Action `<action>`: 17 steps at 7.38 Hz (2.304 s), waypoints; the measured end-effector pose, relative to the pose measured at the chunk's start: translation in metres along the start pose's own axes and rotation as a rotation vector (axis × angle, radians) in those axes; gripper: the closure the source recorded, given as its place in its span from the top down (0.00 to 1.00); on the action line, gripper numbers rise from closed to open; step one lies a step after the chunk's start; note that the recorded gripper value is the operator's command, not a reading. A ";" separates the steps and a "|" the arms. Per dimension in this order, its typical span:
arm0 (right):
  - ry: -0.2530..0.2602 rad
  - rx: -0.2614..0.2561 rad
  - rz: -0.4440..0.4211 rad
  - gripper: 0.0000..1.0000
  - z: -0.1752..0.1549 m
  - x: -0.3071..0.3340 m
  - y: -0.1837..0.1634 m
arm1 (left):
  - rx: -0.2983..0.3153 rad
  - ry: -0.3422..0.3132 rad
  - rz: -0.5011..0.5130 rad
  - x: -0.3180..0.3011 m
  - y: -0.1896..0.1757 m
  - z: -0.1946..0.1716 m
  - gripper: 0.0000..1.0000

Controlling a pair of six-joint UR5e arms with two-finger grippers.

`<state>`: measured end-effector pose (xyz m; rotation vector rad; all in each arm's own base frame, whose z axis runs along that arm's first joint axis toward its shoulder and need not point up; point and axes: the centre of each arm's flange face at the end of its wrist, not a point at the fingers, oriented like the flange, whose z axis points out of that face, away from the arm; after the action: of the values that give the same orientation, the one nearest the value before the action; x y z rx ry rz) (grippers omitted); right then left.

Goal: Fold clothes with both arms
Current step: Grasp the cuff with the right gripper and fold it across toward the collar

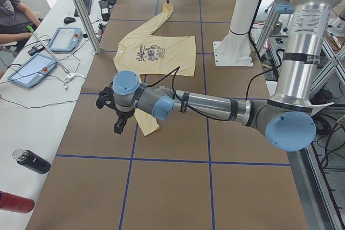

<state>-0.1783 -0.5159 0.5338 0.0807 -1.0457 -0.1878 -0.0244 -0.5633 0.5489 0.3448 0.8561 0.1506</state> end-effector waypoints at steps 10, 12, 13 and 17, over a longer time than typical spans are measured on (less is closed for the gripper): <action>-0.235 0.159 -0.005 0.00 -0.062 -0.464 -0.241 | -0.039 0.050 -0.045 -0.014 0.007 0.016 1.00; -0.187 0.212 -0.036 0.00 -0.014 -0.537 -0.243 | -0.048 0.048 -0.056 -0.020 0.007 0.022 1.00; -0.169 0.238 -0.049 0.00 0.011 -0.552 -0.240 | -0.048 0.049 -0.062 -0.021 0.006 0.023 1.00; -0.083 0.301 -0.057 0.00 0.096 -0.572 -0.226 | -0.048 0.051 -0.075 -0.022 0.005 0.023 1.00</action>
<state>-0.5662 -0.6247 0.0589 0.3782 -1.1490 -0.0840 -0.0205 -0.5698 0.5802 0.2640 0.9129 0.1104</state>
